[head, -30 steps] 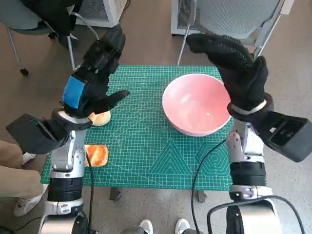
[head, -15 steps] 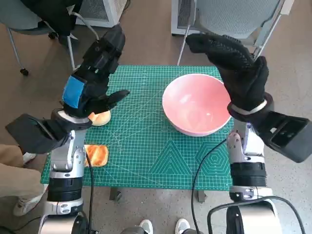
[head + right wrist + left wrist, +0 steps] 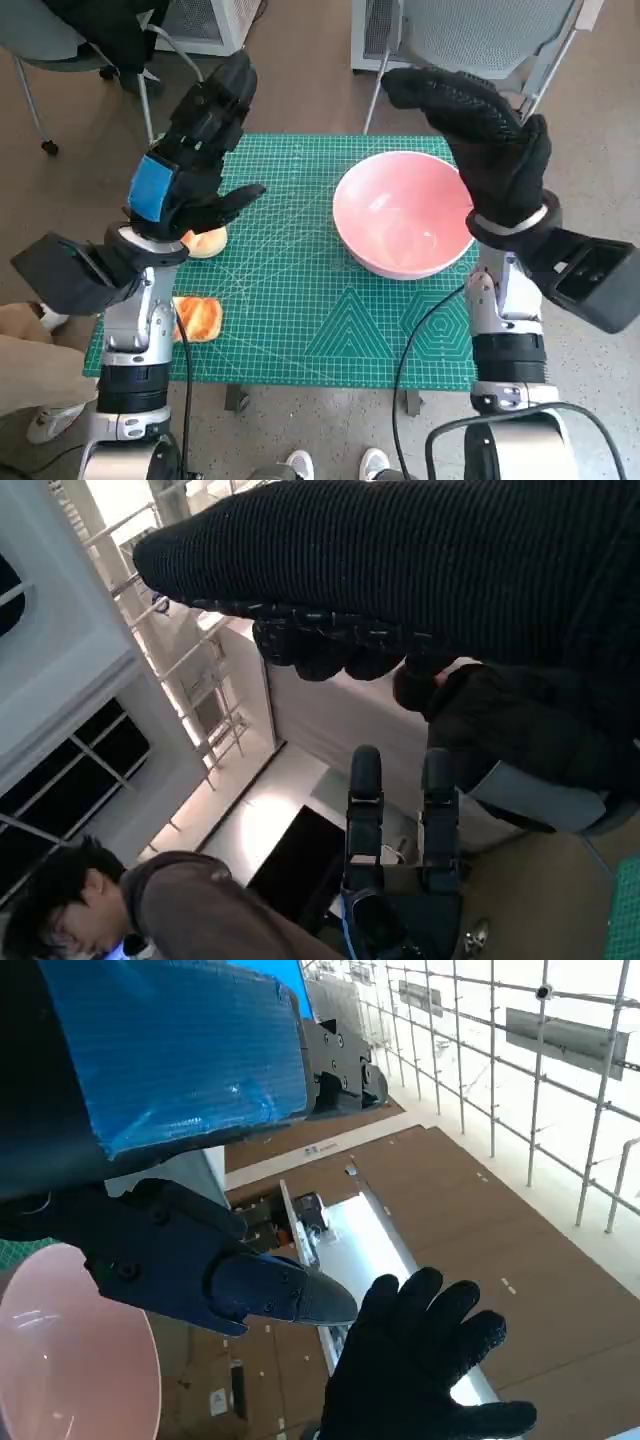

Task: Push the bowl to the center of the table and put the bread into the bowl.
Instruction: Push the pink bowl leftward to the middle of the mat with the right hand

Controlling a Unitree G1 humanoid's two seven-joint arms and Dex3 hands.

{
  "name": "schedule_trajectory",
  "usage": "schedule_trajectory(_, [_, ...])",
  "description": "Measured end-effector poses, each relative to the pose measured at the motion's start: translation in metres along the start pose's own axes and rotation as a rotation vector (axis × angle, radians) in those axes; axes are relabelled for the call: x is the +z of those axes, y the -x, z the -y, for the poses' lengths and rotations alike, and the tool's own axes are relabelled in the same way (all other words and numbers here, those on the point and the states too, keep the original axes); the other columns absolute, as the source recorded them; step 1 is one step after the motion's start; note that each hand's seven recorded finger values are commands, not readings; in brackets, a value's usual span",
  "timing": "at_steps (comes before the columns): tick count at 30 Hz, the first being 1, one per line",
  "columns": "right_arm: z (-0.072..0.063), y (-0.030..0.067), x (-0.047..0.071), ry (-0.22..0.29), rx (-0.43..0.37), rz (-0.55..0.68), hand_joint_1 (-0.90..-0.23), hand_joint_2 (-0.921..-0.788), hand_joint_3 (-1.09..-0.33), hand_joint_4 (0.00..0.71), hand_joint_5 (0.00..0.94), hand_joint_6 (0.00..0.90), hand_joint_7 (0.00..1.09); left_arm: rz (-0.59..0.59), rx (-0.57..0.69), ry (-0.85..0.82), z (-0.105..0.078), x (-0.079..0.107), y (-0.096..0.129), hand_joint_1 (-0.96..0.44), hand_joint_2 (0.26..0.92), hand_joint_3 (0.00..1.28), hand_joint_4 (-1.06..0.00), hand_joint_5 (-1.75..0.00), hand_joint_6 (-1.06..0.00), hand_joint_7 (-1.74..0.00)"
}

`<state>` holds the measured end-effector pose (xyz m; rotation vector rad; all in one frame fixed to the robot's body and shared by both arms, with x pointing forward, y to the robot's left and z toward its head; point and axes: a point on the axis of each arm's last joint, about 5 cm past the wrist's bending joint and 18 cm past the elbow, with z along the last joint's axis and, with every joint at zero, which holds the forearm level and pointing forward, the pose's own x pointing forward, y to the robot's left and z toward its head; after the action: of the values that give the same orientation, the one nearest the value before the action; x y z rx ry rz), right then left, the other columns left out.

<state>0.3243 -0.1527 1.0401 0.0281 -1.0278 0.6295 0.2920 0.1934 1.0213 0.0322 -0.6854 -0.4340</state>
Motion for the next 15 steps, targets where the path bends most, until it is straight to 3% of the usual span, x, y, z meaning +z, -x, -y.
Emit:
schedule_trajectory(10, [0.0002,0.0013,0.0001,0.020,-0.004,-0.002,-0.716,-0.921,-0.770,0.088,0.001,0.000,0.32,0.000,-0.001,0.000,0.0000,0.0000,0.0000,-0.64,0.921,0.13,-0.04,0.00,-0.21,-0.12])
schedule_trajectory(15, [0.0041,0.0069,-0.0044,0.019,-0.034,-0.039,-0.712,-0.921,-0.772,0.088,0.001,0.001,0.33,0.000,-0.001,0.000,0.0001,0.0000,0.0000,-0.64,0.921,0.13,-0.04,0.00,-0.21,-0.12])
